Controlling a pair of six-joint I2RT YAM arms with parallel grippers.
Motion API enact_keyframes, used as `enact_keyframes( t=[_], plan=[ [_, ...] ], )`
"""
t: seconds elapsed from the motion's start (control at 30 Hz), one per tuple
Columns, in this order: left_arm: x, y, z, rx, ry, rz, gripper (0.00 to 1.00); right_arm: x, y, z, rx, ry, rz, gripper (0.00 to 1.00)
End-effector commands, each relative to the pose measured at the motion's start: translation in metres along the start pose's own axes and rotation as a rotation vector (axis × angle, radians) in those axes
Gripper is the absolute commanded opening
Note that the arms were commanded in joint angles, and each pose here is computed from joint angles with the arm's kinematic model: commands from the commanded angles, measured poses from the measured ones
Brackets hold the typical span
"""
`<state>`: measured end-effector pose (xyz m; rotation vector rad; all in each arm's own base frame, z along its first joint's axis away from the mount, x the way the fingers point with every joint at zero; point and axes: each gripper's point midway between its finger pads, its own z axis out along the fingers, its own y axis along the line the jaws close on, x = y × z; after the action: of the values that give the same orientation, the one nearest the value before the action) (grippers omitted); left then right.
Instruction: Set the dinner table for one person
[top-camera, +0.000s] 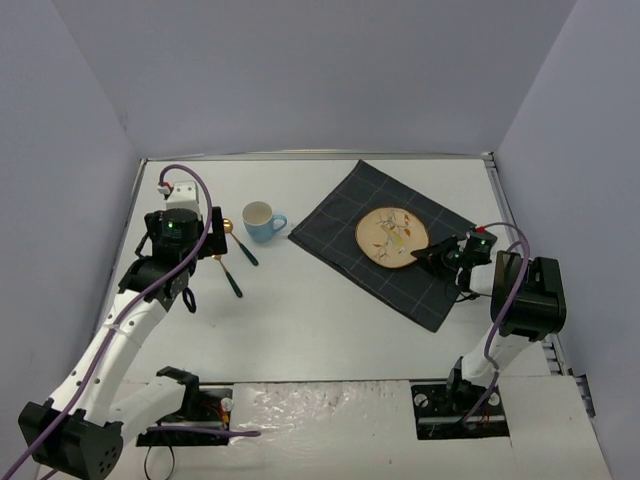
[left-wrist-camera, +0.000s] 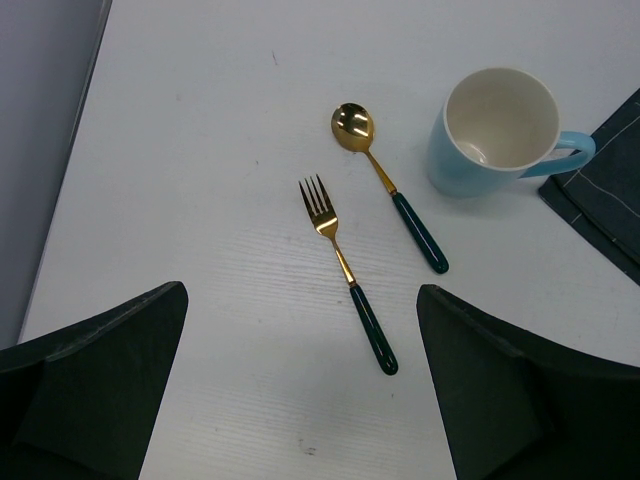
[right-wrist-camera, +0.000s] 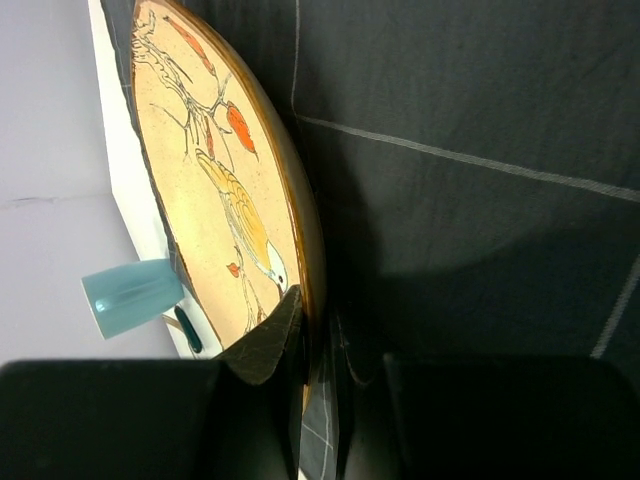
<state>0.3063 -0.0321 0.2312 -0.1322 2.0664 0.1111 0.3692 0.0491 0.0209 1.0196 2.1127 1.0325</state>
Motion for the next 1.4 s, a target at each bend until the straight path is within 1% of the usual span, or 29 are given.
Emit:
enact_keyframes(
  t=[0.0, 0.13, 0.27, 0.3, 0.37, 0.43, 0.5, 0.57, 0.63, 0.7, 0.77, 0.9, 1.0, 1.2, 1.27, 1.37],
  plan=[
    [-0.017, -0.002, 0.0, 0.009, -0.059, -0.02, 0.97, -0.017, 0.035, -0.006, -0.134, -0.047, -0.108, 0.15],
    [-0.016, -0.005, 0.001, 0.027, -0.052, -0.026, 0.97, -0.018, 0.03, -0.013, -0.071, -0.063, -0.131, 0.44],
    [-0.015, -0.015, 0.001, 0.068, -0.035, -0.053, 0.97, -0.029, 0.031, -0.031, 0.036, -0.113, -0.187, 0.66],
    [-0.015, -0.017, 0.001, 0.077, -0.03, -0.06, 0.97, -0.037, 0.03, -0.036, 0.075, -0.149, -0.204, 0.69],
    [-0.016, -0.023, 0.003, 0.096, -0.013, -0.067, 0.97, -0.042, 0.023, -0.052, 0.18, -0.181, -0.245, 0.75],
    [-0.017, -0.027, 0.005, 0.108, 0.016, -0.076, 0.97, -0.06, 0.049, -0.074, 0.182, -0.274, -0.302, 0.83],
    [-0.024, -0.035, 0.009, 0.125, 0.035, -0.076, 0.97, -0.069, 0.062, -0.094, 0.207, -0.339, -0.349, 0.87],
    [-0.029, -0.041, 0.014, 0.136, 0.059, -0.073, 0.97, -0.077, 0.083, -0.112, 0.19, -0.398, -0.404, 0.91],
    [-0.027, -0.05, 0.024, 0.152, 0.103, -0.07, 0.97, -0.085, 0.105, -0.13, 0.169, -0.458, -0.459, 0.97],
    [-0.036, -0.058, 0.032, 0.157, 0.108, -0.077, 0.97, -0.084, 0.12, -0.14, 0.153, -0.485, -0.513, 0.99],
    [-0.038, -0.065, 0.048, 0.152, 0.133, -0.074, 0.97, -0.08, 0.133, -0.145, 0.144, -0.505, -0.561, 1.0],
    [-0.047, -0.077, 0.076, 0.146, 0.155, -0.057, 0.97, -0.056, 0.149, -0.138, 0.084, -0.448, -0.638, 1.0],
    [-0.045, -0.085, 0.095, 0.151, 0.18, -0.045, 0.96, -0.043, 0.157, -0.14, 0.038, -0.425, -0.663, 1.0],
    [-0.027, -0.095, 0.142, 0.143, 0.271, -0.051, 0.89, -0.027, 0.169, -0.15, -0.051, -0.432, -0.718, 0.99],
    [-0.029, -0.095, 0.148, 0.143, 0.277, -0.059, 0.87, -0.025, 0.17, -0.149, -0.059, -0.426, -0.727, 0.99],
    [-0.02, -0.094, 0.164, 0.142, 0.313, -0.078, 0.77, -0.019, 0.173, -0.147, -0.076, -0.405, -0.739, 0.99]
  ],
)
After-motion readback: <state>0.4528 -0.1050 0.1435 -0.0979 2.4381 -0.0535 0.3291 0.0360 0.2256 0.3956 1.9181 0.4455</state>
